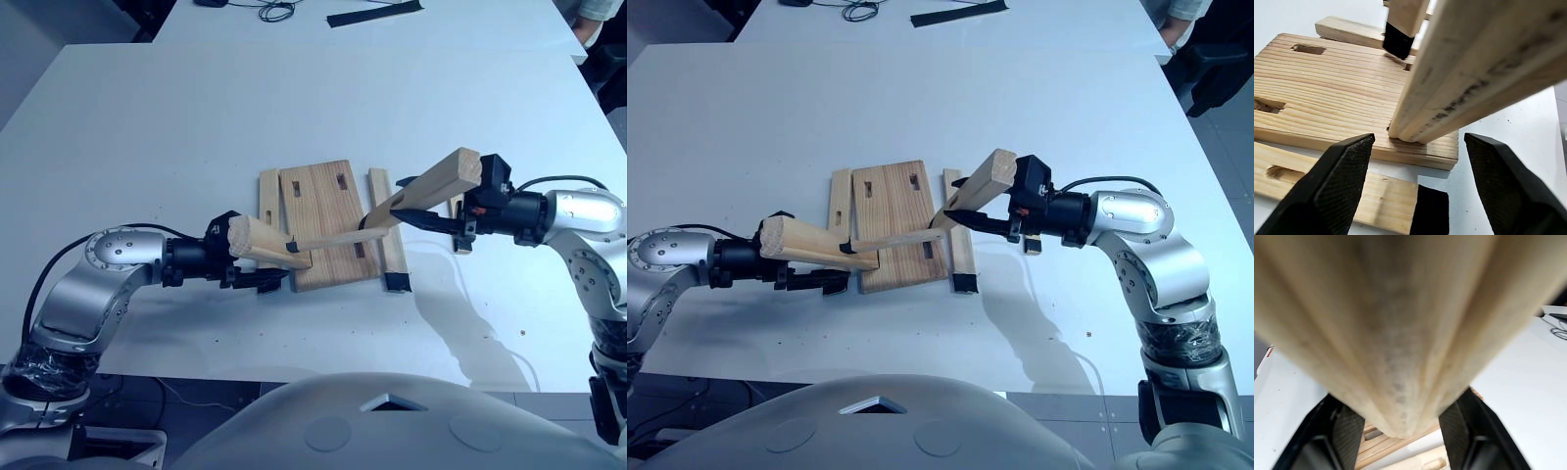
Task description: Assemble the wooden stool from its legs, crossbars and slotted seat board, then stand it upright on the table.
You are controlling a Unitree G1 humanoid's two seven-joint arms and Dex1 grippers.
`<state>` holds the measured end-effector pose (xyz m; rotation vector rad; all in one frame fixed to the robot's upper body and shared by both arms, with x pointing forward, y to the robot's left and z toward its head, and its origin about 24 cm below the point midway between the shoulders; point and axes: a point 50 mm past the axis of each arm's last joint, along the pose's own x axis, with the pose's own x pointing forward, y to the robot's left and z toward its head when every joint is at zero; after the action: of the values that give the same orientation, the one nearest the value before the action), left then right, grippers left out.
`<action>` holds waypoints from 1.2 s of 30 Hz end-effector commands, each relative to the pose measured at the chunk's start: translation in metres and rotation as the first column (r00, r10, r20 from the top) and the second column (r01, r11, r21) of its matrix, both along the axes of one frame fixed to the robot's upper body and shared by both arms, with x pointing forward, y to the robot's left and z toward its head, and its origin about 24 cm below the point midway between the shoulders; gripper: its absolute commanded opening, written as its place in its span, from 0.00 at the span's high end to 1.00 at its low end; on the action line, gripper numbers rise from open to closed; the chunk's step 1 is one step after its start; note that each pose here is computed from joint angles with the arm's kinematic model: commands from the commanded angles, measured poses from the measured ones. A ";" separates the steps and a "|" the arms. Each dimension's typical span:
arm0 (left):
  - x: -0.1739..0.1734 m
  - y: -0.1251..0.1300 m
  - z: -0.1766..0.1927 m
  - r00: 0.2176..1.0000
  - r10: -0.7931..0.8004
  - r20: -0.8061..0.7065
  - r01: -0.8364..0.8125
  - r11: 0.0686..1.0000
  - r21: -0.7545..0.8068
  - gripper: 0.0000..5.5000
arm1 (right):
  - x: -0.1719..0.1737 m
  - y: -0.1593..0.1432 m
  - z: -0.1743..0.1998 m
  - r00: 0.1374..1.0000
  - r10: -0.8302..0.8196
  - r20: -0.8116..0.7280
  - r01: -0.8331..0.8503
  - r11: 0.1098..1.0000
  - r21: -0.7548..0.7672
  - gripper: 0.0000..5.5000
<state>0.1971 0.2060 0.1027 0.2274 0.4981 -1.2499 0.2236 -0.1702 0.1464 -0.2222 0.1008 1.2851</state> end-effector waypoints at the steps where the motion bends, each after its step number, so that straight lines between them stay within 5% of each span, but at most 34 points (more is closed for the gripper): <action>1: 0.005 0.001 0.002 1.000 0.014 0.013 -0.015 1.000 0.019 0.38 | -0.005 -0.001 0.000 0.999 0.040 0.000 -0.040 0.999 -0.026 0.63; 13: 0.012 -0.001 0.006 0.999 0.024 0.029 -0.024 1.000 0.016 0.38 | -0.014 -0.005 -0.008 0.998 0.046 -0.030 -0.048 0.997 -0.053 0.63; 25: 0.001 -0.001 -0.006 0.999 -0.015 0.033 0.013 0.997 0.070 0.38 | 0.021 -0.012 0.010 0.990 -0.121 0.070 0.118 0.992 0.046 0.63; 36: -0.005 0.001 -0.014 0.998 -0.047 0.044 0.041 0.993 0.114 0.38 | 0.024 -0.010 -0.012 0.992 -0.102 0.076 0.105 0.994 -0.029 0.63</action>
<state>0.1973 0.2055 0.0923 0.3423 0.4979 -1.2427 0.2486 -0.1790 0.1387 -0.2461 0.0595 1.1600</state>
